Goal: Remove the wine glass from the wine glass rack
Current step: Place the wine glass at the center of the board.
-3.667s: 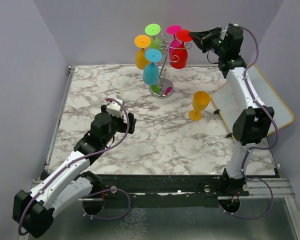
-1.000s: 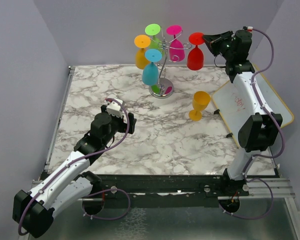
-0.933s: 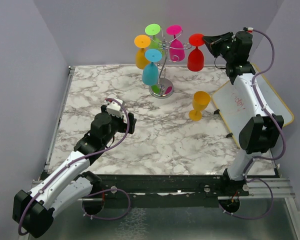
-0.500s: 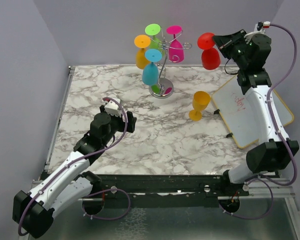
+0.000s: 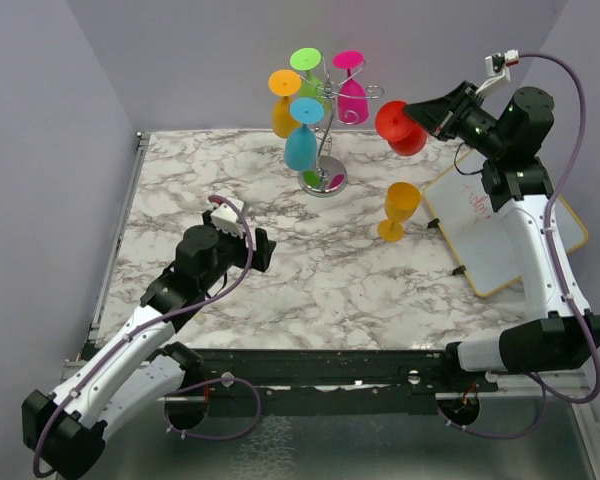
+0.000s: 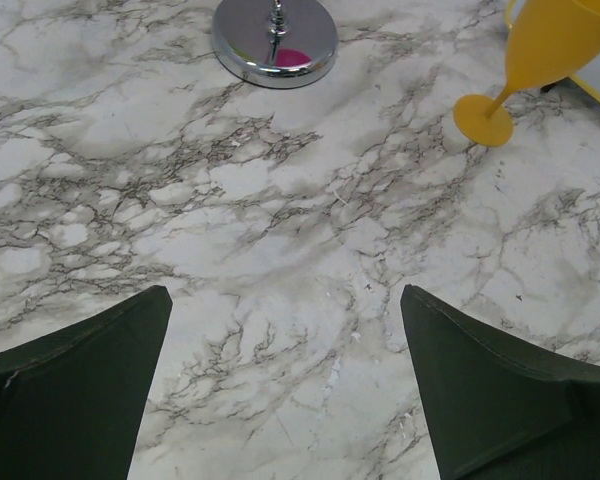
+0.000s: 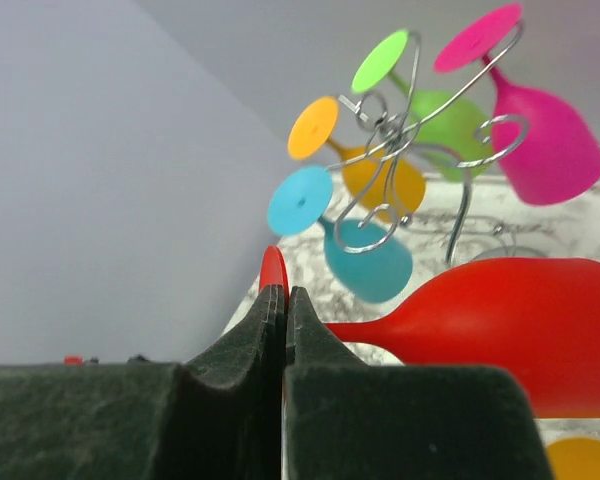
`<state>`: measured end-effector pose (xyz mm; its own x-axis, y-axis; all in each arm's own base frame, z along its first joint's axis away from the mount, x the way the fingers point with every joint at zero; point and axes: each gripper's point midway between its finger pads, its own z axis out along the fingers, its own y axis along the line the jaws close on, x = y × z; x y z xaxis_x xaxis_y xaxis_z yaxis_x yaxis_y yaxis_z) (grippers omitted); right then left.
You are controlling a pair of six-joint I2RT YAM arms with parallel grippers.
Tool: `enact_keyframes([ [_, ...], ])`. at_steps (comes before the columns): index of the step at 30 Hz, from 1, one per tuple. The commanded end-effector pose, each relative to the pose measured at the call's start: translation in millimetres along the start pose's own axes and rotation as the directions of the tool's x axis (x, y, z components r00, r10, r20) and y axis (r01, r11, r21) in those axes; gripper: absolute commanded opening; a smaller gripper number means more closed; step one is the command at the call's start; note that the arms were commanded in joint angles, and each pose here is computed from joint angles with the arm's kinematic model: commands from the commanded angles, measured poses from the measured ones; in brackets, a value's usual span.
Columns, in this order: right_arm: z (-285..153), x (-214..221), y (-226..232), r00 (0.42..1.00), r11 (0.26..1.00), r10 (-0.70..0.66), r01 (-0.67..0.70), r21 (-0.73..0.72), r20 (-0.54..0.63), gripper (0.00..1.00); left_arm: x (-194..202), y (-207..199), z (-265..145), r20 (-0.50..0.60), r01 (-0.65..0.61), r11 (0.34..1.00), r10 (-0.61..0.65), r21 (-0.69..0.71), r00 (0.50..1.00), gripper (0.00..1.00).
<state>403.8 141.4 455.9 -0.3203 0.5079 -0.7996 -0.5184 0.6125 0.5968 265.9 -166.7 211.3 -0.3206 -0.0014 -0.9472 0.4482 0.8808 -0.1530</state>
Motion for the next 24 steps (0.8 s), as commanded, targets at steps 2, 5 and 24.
enact_keyframes([
  [2, -29.9, 10.4, 20.9, 0.98, 0.981, -0.191, 0.188, -0.05, -0.06, 0.01, 6.2, -8.2, -14.4, -0.025, -0.004, 0.998, 0.006, 0.059, 1.0, 0.99],
  [5, -38.3, 2.5, 25.8, 0.964, 0.965, -0.262, 0.261, -0.028, -0.045, 0.0, 13.2, -13.7, -14.9, -0.041, 0.001, 0.996, 0.003, 0.093, 0.999, 0.99],
  [24, -67.5, 54.9, 106.3, 0.959, 0.895, -0.23, 0.142, -0.422, -0.166, 0.01, 5.9, -20.4, -24.3, -0.012, 0.054, 0.991, -0.053, 0.118, 0.999, 0.99],
])
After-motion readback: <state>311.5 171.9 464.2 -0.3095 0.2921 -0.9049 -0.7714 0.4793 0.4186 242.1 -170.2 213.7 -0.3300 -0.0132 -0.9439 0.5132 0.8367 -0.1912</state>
